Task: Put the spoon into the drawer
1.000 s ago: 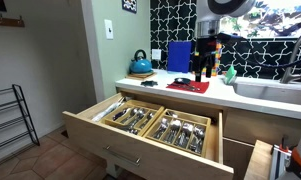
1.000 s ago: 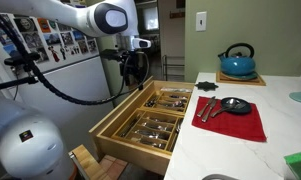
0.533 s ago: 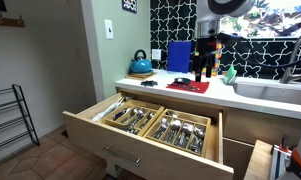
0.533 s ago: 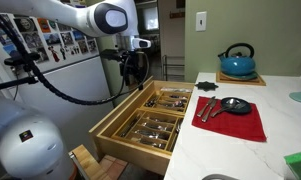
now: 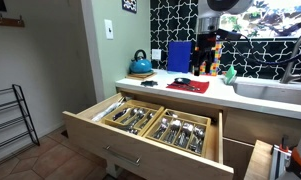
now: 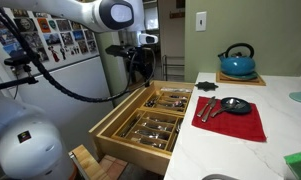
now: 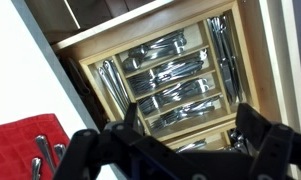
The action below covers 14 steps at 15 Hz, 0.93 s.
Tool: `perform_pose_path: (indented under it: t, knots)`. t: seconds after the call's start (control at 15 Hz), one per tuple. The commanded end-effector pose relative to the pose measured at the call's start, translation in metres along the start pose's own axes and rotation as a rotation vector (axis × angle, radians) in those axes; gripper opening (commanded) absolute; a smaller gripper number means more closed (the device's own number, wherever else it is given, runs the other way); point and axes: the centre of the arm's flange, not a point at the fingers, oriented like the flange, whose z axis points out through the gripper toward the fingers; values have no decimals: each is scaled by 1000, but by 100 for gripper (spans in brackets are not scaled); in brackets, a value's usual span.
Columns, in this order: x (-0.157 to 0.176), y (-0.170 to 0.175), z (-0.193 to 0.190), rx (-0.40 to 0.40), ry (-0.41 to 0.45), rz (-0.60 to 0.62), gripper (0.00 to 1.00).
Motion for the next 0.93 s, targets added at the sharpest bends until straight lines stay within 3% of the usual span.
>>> perform_pose_path:
  t: [0.0,0.27,0.87]
  knots:
    - [35,39,-12,25,48,19,100]
    - [63,81,-13,19,95,37,100]
    - [103,172,27,4,153,82,100]
